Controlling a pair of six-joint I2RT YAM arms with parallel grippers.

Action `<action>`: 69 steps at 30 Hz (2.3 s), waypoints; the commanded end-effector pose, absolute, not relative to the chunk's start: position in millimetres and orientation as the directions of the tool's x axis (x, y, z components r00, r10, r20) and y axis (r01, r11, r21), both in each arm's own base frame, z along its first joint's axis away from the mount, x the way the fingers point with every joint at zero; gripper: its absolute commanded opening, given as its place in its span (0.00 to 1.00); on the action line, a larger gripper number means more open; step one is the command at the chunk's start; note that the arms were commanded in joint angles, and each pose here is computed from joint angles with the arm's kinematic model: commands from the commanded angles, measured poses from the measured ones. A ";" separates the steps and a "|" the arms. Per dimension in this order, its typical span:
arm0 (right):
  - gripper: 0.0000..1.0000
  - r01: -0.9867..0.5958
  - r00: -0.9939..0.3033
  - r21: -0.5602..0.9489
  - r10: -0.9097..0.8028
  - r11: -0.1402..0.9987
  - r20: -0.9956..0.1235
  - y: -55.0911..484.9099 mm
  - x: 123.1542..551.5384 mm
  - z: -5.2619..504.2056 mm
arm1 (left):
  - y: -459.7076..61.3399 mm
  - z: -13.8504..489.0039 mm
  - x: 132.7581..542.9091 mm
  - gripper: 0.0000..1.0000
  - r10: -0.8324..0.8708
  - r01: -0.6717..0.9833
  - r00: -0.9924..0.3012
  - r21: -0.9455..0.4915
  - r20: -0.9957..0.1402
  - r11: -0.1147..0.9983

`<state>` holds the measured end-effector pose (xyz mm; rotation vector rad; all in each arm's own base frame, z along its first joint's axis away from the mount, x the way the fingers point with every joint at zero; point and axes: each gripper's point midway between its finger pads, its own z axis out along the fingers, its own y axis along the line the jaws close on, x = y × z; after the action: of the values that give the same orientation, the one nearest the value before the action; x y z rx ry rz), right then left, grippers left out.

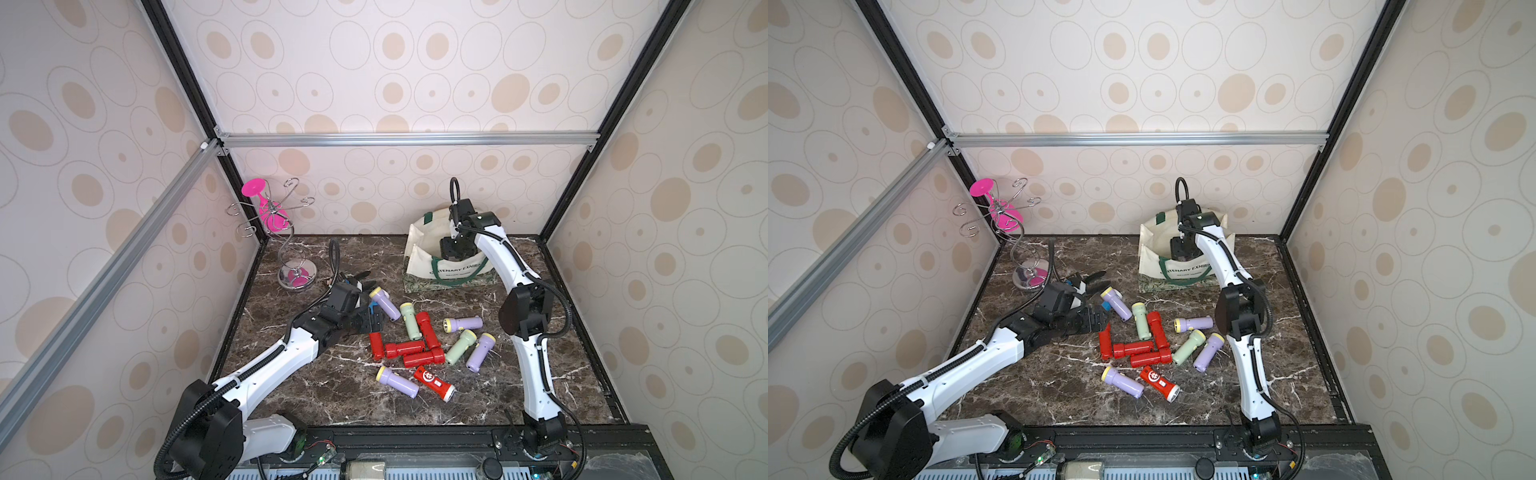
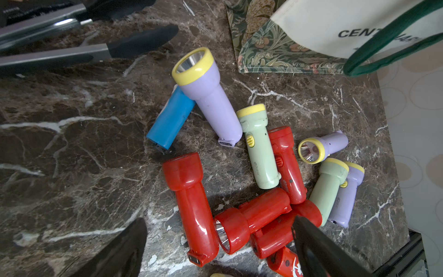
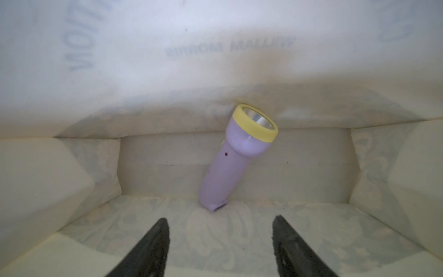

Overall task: Put the flashlights into the tote bags
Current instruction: Place the flashlight in the canvas bag, then pick up the flashlight from the center of the board.

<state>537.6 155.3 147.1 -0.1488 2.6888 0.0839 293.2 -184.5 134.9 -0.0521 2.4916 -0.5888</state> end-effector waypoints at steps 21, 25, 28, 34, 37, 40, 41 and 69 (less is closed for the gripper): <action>1.00 -0.233 -0.744 -0.025 -0.194 0.972 -0.639 182.0 475.3 306.2 | -170.6 110.8 261.8 1.00 -0.131 0.080 -0.876 -0.407 -0.465 0.910; 1.00 -0.266 -0.736 -0.025 -0.220 0.964 -0.640 193.6 451.0 320.6 | -171.2 101.3 252.3 0.98 -0.112 0.091 -0.890 -0.414 -0.442 0.906; 1.00 -0.291 -0.737 -0.020 -0.238 0.957 -0.633 203.8 431.7 324.2 | -172.6 96.6 245.4 0.95 -0.104 0.093 -0.900 -0.419 -0.424 0.903; 1.00 -0.352 -0.732 0.022 -0.260 0.936 -0.630 224.8 398.2 327.1 | -176.3 82.3 239.7 0.87 -0.113 0.077 -0.910 -0.430 -0.399 0.899; 1.00 -0.385 -0.740 0.048 -0.277 0.922 -0.613 235.9 381.6 320.5 | -181.5 81.5 248.4 0.85 -0.131 0.063 -0.907 -0.436 -0.401 0.898; 1.00 -0.398 -0.758 0.080 -0.278 0.914 -0.590 243.3 366.4 315.4 | -182.8 83.1 261.7 0.79 -0.164 0.033 -0.893 -0.423 -0.420 0.906; 1.00 -0.399 -0.761 0.083 -0.280 0.913 -0.585 245.5 361.8 312.8 | -181.4 80.9 266.0 0.78 -0.181 0.016 -0.886 -0.418 -0.426 0.908; 1.00 -0.353 -0.807 0.185 -0.199 0.917 -0.556 246.9 319.6 277.1 | -188.8 22.1 294.1 0.34 -0.234 -0.117 -0.896 -0.305 -0.379 0.945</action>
<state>325.3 248.7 266.5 -0.4099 2.5559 0.3556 298.6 -192.6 24.8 -0.2234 2.6750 -0.4065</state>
